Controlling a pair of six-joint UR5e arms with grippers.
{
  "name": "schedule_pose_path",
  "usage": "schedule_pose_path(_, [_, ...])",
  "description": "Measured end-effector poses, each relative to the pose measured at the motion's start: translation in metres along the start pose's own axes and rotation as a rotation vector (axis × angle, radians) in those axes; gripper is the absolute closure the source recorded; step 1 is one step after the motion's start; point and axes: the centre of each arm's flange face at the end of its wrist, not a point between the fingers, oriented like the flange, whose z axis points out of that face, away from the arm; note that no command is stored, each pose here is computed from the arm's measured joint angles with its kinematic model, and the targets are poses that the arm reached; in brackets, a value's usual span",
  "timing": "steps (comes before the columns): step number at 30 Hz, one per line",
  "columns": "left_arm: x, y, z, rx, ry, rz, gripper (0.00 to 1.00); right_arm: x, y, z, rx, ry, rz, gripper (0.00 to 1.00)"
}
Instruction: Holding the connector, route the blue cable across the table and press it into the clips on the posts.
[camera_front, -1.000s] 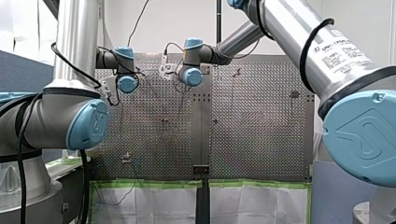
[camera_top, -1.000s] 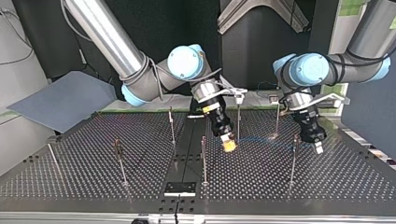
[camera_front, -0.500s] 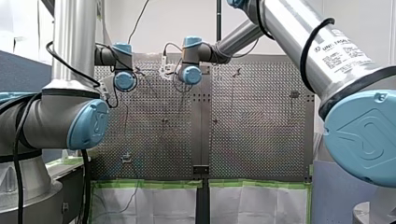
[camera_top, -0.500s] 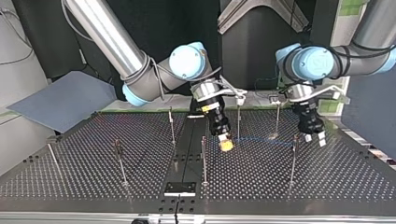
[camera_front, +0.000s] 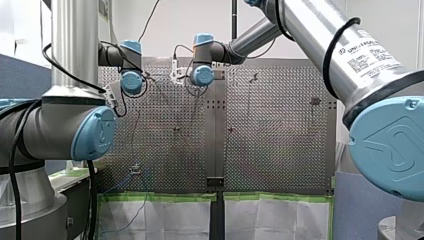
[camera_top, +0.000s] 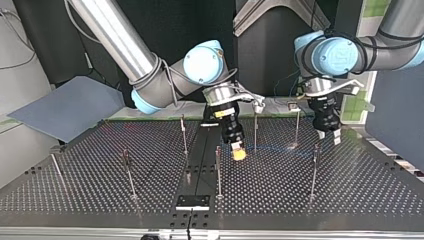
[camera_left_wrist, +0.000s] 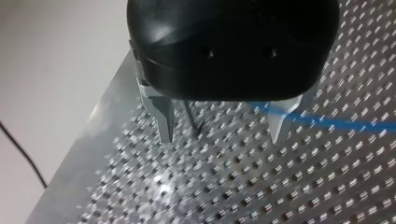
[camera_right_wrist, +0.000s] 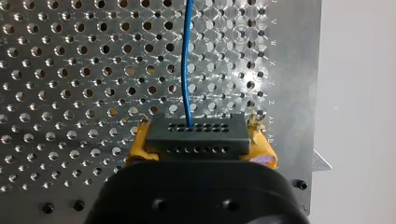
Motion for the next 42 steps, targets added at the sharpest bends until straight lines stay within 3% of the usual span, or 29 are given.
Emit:
schedule_pose_path(4, [-0.001, 0.000, -0.020, 0.012, 0.039, 0.003, 0.00, 0.003, 0.000, 0.000, 0.000, 0.001, -0.001, 1.00])
schedule_pose_path(12, [-0.024, -0.009, -0.047, 0.034, 0.058, 0.010, 0.00, 0.006, 0.001, -0.002, -0.009, -0.006, -0.002, 1.00])
schedule_pose_path(20, [-0.036, -0.026, -0.068, 0.118, 0.088, 0.078, 0.00, 0.006, 0.001, -0.003, -0.010, -0.012, -0.004, 1.00])
schedule_pose_path(26, [-0.033, -0.039, -0.071, 0.198, 0.089, 0.131, 0.00, 0.006, 0.002, -0.003, -0.013, -0.016, -0.005, 1.00])
schedule_pose_path(31, [-0.032, -0.050, -0.068, 0.264, 0.068, 0.145, 0.00, 0.005, 0.003, -0.003, -0.015, -0.018, -0.005, 1.00])
schedule_pose_path(36, [-0.029, -0.059, -0.059, 0.291, 0.055, 0.149, 0.00, 0.005, 0.004, -0.003, -0.016, -0.020, -0.006, 1.00])
schedule_pose_path(42, [-0.035, -0.071, -0.047, 0.307, 0.002, 0.130, 0.00, 0.005, 0.005, -0.002, -0.017, -0.021, -0.005, 1.00])
